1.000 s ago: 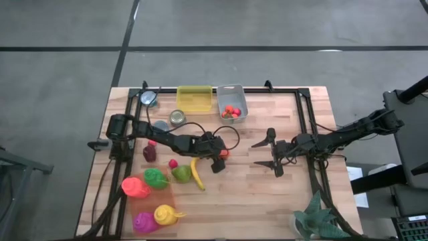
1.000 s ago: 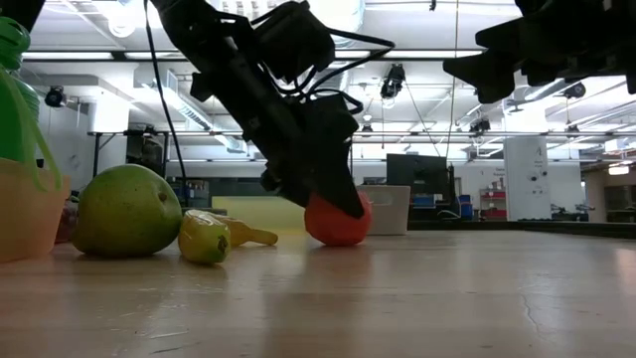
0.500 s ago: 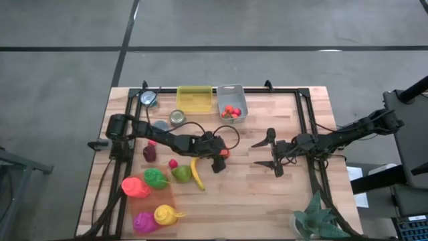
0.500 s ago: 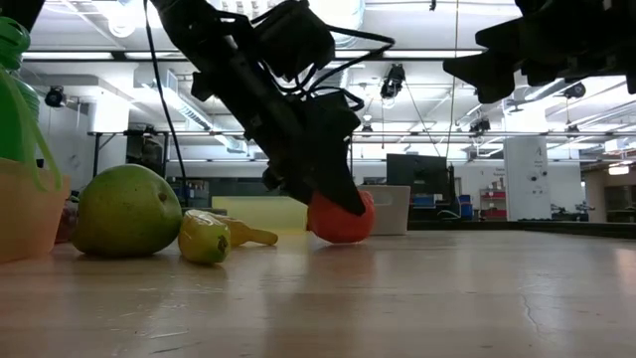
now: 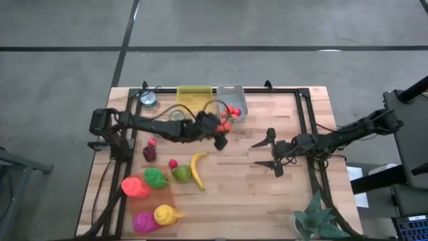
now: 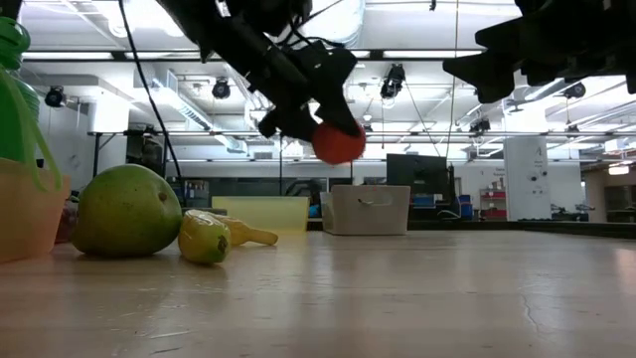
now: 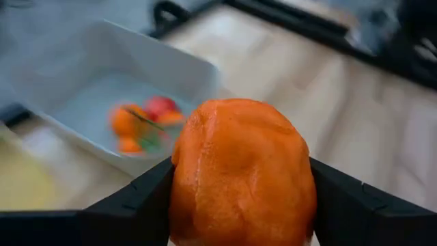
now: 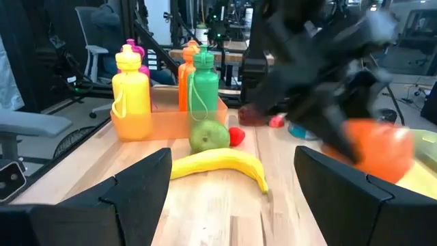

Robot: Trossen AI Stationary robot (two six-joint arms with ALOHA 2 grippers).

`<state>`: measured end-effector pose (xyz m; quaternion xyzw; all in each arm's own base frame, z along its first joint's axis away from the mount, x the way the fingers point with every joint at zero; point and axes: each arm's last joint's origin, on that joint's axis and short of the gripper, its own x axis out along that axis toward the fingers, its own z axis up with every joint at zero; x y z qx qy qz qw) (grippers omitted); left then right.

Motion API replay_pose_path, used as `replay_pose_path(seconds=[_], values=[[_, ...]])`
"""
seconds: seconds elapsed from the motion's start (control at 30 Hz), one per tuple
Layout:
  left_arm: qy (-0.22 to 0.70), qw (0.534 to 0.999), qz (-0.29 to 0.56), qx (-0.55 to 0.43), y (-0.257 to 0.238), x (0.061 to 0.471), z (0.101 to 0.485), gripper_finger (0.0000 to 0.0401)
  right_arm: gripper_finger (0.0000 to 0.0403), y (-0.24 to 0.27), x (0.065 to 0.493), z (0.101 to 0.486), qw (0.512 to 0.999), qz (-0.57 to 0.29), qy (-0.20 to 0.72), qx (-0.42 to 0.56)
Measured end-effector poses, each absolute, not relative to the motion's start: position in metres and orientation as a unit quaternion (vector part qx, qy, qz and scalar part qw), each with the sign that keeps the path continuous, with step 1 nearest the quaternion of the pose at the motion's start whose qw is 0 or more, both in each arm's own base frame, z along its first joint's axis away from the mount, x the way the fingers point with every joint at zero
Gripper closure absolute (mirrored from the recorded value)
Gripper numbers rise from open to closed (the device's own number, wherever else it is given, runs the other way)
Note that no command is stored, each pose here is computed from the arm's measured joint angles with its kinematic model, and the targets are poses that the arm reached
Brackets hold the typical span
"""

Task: Pick & Place Food Item
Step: Put the orange into the gray bin

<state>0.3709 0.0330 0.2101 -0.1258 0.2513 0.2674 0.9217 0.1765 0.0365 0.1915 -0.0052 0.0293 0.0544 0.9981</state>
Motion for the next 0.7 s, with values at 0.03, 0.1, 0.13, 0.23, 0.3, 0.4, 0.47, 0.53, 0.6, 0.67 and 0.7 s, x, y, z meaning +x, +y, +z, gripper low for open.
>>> replay_pose_path(seconds=[0.03,0.1,0.13,0.23,0.3,0.4,0.47,0.53,0.6,0.67,0.7], values=[[0.237,0.922,0.279,-0.129,0.040,0.370,0.214,0.0138,0.0097,0.037,0.177,0.191,0.998,0.054,0.029,-0.005],[0.213,0.921,0.298,-0.133,0.054,0.369,0.221,0.0138,0.0097,0.037,0.177,0.191,0.998,0.055,0.029,-0.005],[0.201,0.920,0.307,-0.135,0.062,0.368,0.224,0.0138,0.0097,0.036,0.177,0.192,0.998,0.054,0.029,-0.005],[0.184,0.915,0.329,-0.143,0.086,0.367,0.229,0.0137,0.0097,0.037,0.177,0.192,0.998,0.055,0.029,-0.005],[0.174,0.912,0.341,-0.150,0.103,0.368,0.233,0.0137,0.0097,0.037,0.177,0.191,0.998,0.054,0.029,-0.005],[0.168,0.906,0.355,-0.156,0.126,0.370,0.237,0.0137,0.0097,0.037,0.177,0.192,0.998,0.055,0.029,-0.005],[0.167,0.904,0.363,-0.154,0.139,0.371,0.240,0.0137,0.0097,0.036,0.177,0.192,0.998,0.054,0.029,-0.005],[0.155,0.903,0.370,-0.157,0.152,0.373,0.245,0.0137,0.0097,0.037,0.176,0.191,0.998,0.055,0.030,-0.005],[0.153,0.901,0.373,-0.160,0.163,0.374,0.246,0.0137,0.0097,0.036,0.176,0.191,0.998,0.054,0.031,-0.005],[0.154,0.901,0.371,-0.165,0.173,0.377,0.247,0.0137,0.0097,0.036,0.176,0.191,0.998,0.055,0.032,-0.006],[0.158,0.901,0.369,-0.166,0.178,0.378,0.246,0.0137,0.0097,0.036,0.176,0.191,0.998,0.054,0.031,-0.006]])
